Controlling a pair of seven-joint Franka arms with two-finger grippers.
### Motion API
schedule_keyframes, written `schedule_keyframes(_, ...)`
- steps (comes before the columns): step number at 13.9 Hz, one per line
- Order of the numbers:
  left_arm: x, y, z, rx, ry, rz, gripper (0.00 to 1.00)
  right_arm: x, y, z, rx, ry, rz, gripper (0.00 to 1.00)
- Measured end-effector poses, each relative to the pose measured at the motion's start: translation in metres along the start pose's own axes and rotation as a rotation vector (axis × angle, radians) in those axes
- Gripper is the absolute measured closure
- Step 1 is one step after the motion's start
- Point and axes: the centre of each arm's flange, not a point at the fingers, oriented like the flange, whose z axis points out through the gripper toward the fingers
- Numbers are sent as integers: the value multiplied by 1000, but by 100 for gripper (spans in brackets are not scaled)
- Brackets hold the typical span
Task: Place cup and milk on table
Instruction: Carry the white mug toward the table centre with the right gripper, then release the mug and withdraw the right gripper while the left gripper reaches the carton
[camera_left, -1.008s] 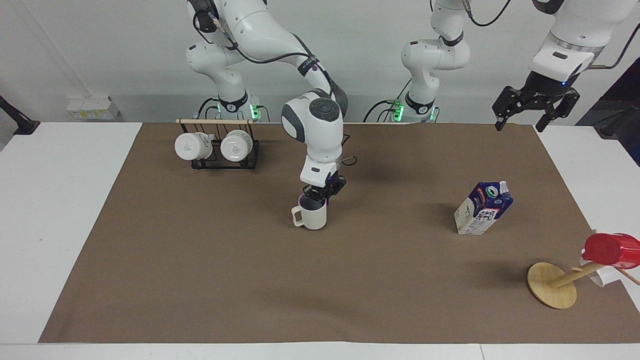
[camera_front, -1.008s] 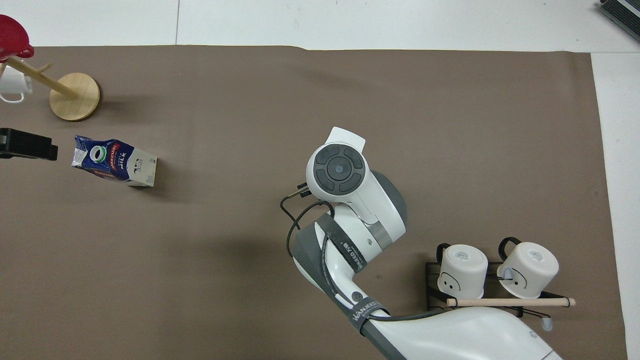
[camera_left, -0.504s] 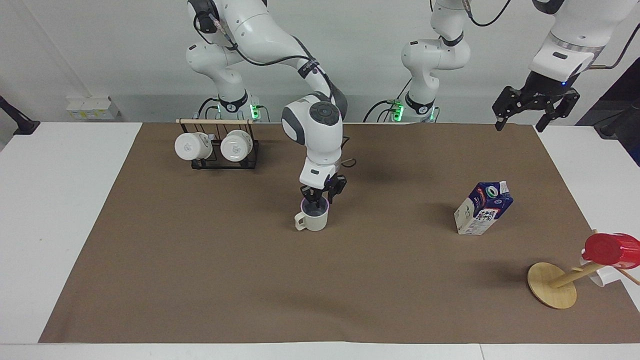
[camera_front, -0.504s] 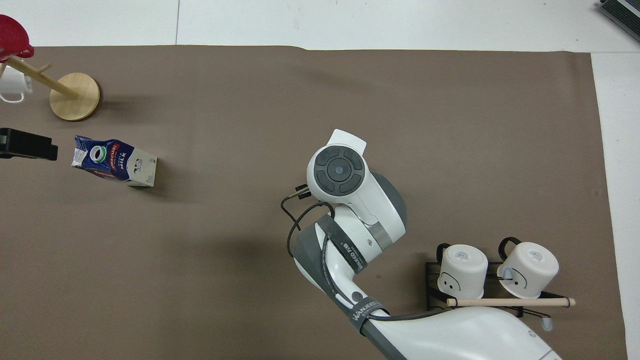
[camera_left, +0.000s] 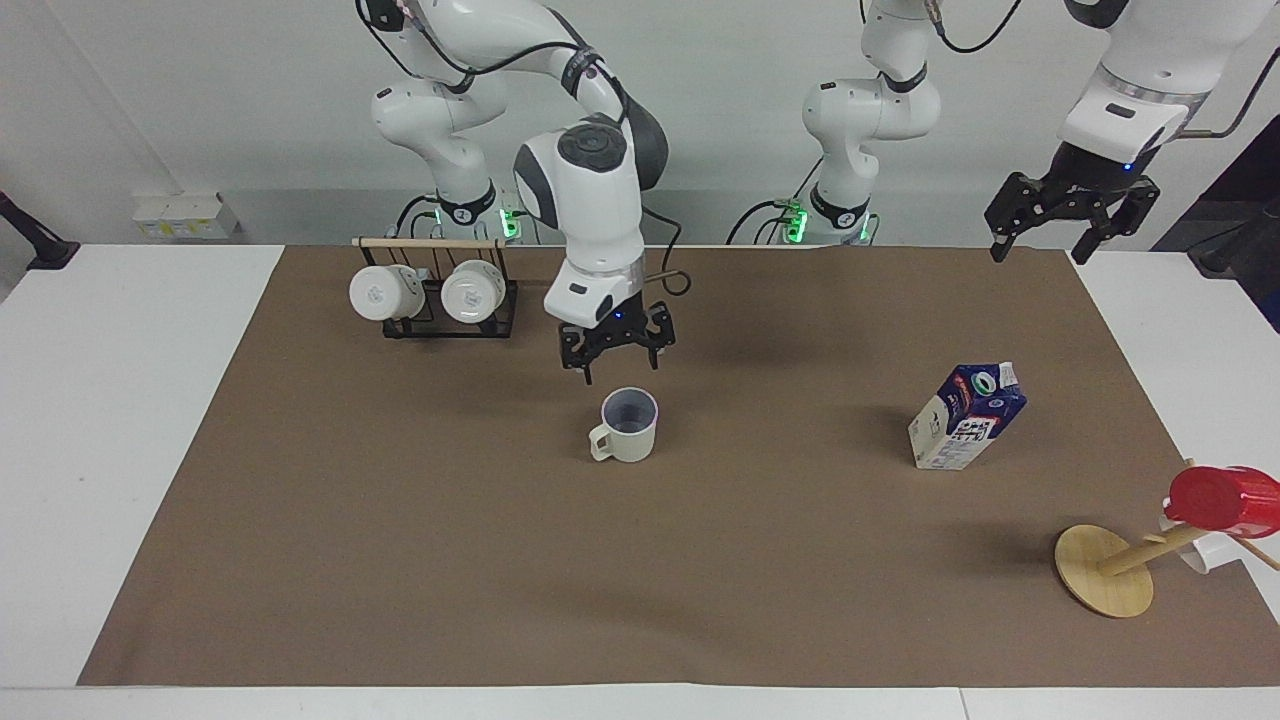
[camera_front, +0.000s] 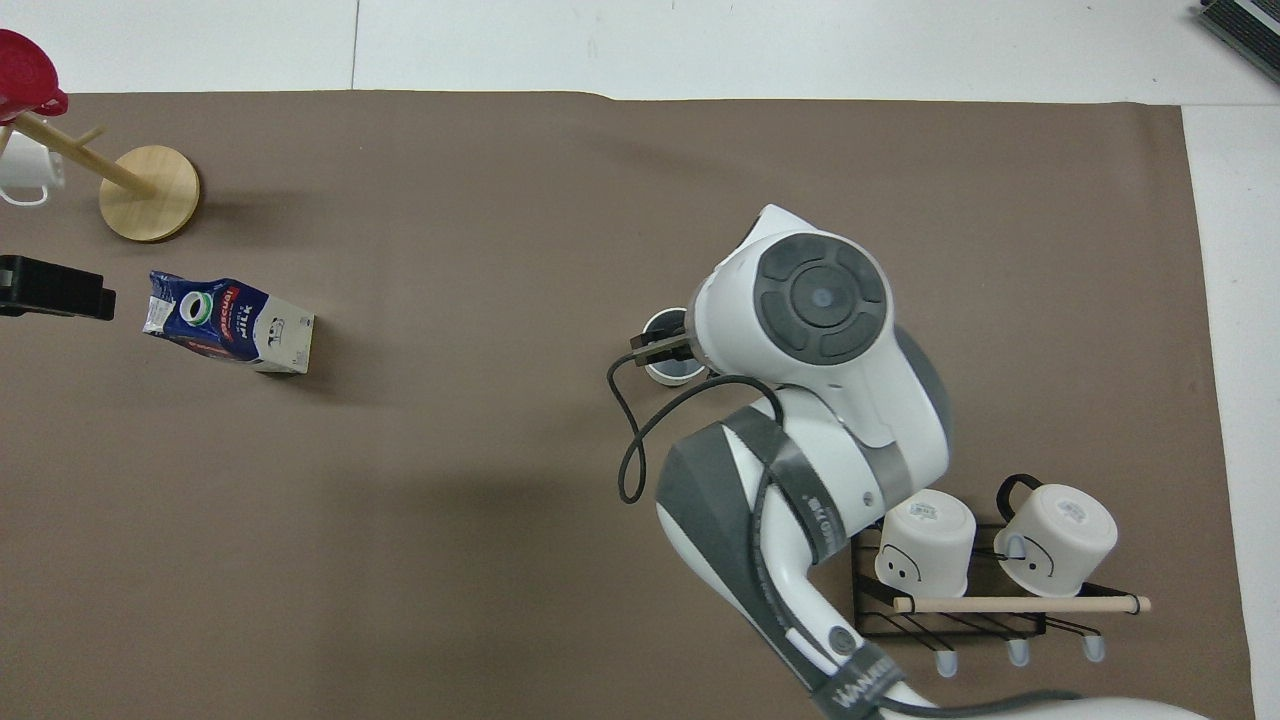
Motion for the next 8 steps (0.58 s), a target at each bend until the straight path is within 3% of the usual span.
schedule_keyframes(8,13,-4,13,2,26,-5,0,-14,137,-75,-52,-74,214,0)
